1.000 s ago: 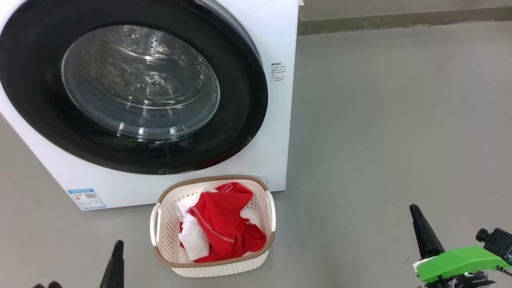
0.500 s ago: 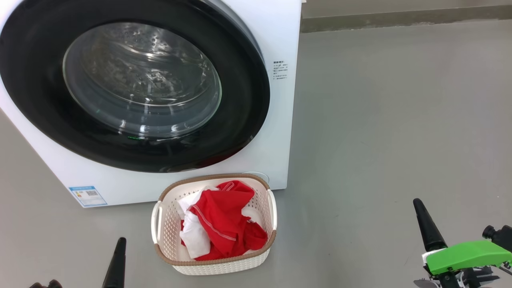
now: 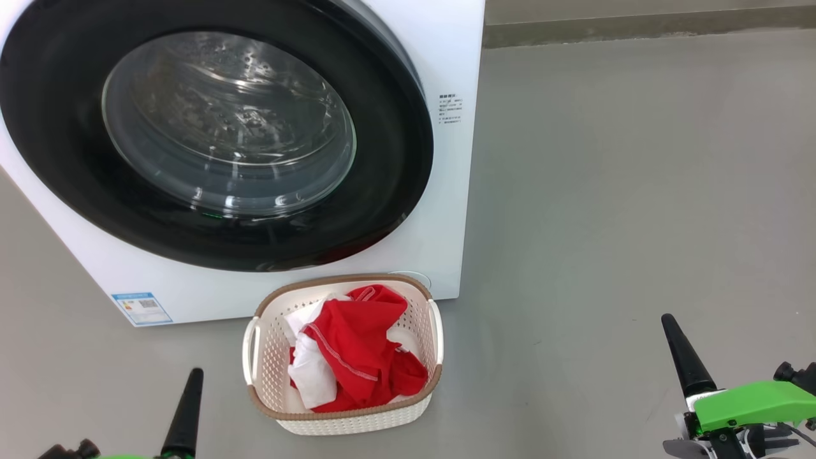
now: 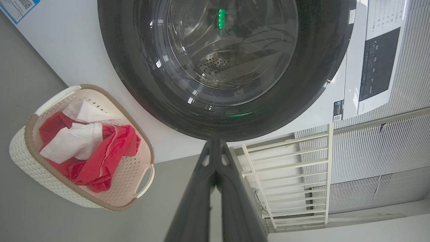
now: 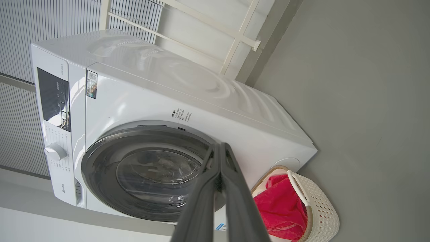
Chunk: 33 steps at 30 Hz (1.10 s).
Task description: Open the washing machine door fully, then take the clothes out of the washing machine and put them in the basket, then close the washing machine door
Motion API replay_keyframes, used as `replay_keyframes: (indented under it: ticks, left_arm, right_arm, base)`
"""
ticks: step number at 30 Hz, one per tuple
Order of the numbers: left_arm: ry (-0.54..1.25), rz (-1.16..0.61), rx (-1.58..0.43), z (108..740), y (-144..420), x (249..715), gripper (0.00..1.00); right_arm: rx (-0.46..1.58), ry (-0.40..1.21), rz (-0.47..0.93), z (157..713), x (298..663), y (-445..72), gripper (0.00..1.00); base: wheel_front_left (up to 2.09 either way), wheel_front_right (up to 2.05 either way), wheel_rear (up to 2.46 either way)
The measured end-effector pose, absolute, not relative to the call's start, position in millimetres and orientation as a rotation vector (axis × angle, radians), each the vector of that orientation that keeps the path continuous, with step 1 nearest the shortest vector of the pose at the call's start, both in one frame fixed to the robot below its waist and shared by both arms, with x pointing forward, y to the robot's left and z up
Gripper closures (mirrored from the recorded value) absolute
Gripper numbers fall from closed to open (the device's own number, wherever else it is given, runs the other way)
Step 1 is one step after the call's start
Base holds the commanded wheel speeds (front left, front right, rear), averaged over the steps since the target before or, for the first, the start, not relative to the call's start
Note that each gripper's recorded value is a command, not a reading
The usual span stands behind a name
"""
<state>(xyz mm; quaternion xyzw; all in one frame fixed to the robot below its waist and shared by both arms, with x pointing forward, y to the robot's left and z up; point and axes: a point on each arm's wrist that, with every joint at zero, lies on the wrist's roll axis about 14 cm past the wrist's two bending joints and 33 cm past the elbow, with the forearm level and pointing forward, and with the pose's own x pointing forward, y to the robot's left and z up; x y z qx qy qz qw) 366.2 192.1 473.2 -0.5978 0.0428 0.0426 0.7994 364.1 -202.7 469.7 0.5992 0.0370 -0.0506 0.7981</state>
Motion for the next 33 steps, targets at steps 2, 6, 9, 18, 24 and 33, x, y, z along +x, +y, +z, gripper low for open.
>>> replay_keyframes:
  ticks: [2,6,9,18,24,33]
  left_arm:
    - [0.08,0.081,-1.309,476.9,191.8,369.0,1.0]
    - [0.085,0.075,-1.351,477.0,190.8,369.8,1.0]
    - [0.088,0.075,-1.386,476.2,190.5,369.7,1.0]
    - [0.085,0.064,-1.488,478.7,189.3,373.6,1.0]
    - [0.077,0.054,-1.555,481.8,188.8,376.9,1.0]
    - [0.074,0.042,-1.581,483.3,188.0,377.8,1.0]
  right_arm:
    - [1.305,0.077,-0.107,470.5,365.1,-202.5,1.0]
    - [1.354,0.065,-0.101,474.3,368.2,-203.3,1.0]
    - [1.384,0.065,-0.103,473.9,368.4,-204.6,1.0]
    - [1.484,0.06,-0.101,474.2,369.9,-205.0,1.0]
    - [1.549,0.051,-0.085,478.7,374.2,-204.2,1.0]
    - [1.577,0.041,-0.081,481.2,375.7,-205.4,1.0]
  base:
    - [0.0,0.0,0.0]
    - [0.0,0.0,0.0]
    - [0.0,0.0,0.0]
    - [0.0,0.0,0.0]
    - [0.0,0.0,0.0]
    - [0.0,0.0,0.0]
